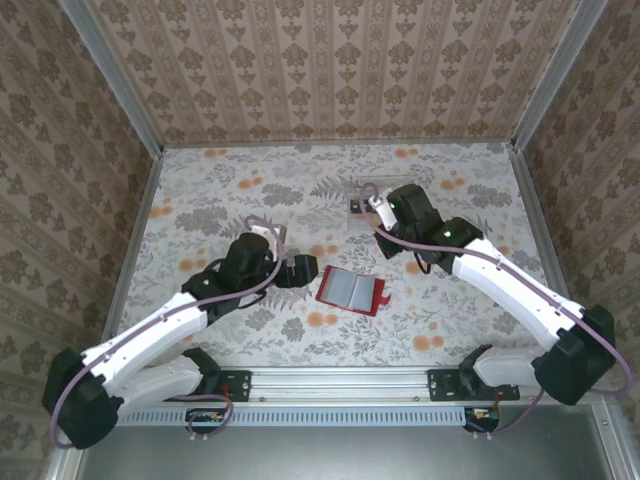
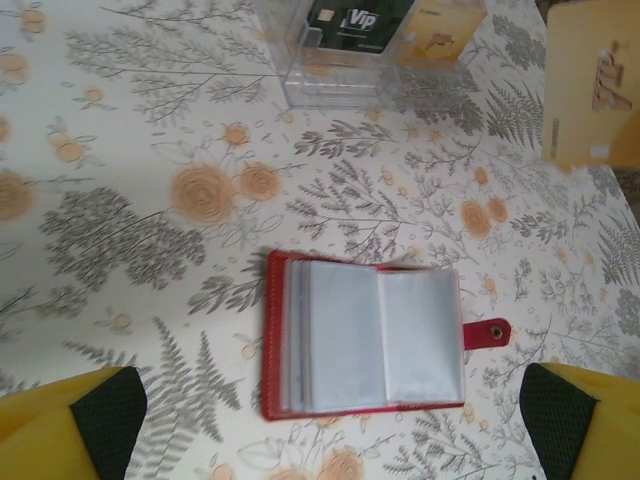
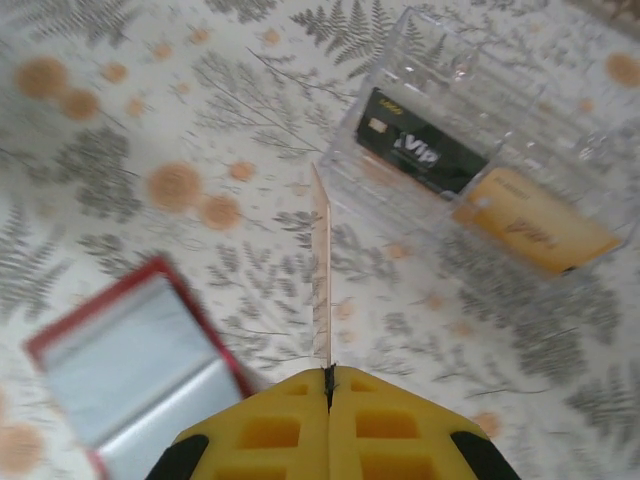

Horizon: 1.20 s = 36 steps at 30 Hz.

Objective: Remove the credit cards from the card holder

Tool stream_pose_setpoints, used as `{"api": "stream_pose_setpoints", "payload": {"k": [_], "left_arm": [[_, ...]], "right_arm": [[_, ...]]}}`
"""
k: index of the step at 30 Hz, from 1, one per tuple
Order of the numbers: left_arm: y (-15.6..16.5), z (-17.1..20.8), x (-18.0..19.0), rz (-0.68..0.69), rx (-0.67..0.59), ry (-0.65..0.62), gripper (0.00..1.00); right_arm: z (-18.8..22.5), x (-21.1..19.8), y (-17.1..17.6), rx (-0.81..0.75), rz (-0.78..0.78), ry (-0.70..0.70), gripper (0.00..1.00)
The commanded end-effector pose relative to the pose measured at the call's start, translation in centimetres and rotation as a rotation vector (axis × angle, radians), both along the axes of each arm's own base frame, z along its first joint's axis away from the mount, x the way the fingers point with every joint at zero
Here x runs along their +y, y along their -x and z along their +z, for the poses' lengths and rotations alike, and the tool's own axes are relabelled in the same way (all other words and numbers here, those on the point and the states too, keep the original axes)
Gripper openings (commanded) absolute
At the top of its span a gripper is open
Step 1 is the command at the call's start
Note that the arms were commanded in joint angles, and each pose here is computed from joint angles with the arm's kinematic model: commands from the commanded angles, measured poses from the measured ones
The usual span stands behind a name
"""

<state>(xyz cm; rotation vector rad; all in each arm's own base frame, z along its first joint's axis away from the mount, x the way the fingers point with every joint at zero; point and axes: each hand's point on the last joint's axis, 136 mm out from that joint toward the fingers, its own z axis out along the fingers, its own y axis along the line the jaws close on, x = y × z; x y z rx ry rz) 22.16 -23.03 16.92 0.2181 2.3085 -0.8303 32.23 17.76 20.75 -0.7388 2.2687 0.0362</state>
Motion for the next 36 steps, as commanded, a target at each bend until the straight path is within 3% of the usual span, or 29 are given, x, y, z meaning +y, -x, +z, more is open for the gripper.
{"api": "stream_pose_setpoints", "payload": {"k": [1, 6, 11, 25, 36], "left_arm": [[0.7, -1.0, 2.2, 0.036, -0.014, -0.042, 1.0], [1.5, -0.8, 3.4, 0.059, -0.044, -0.014, 1.0], [2.0, -0.4, 4.2, 0.071, -0.063, -0.001, 1.0], [2.4, -0.2, 5.6, 0.114, -0.088, 0.004, 1.0], [2.3, -0.7, 6.1, 0.13, -0.084, -0.025, 1.0]], "right_arm": [[0.4, -1.7, -1.8, -0.059, 0.117, 0.319, 0.0], [-2.1, -1.8, -4.2, -0.065, 0.274, 0.579, 0.0], [-3.0, -1.9, -5.9, -0.086, 0.378, 0.702, 0.0], [-5.1, -4.9, -10.8, -0.057, 0.441, 0.825, 0.0], [-7.0, -6.1, -12.5, -0.013, 0.419, 0.821, 0.0]]}}
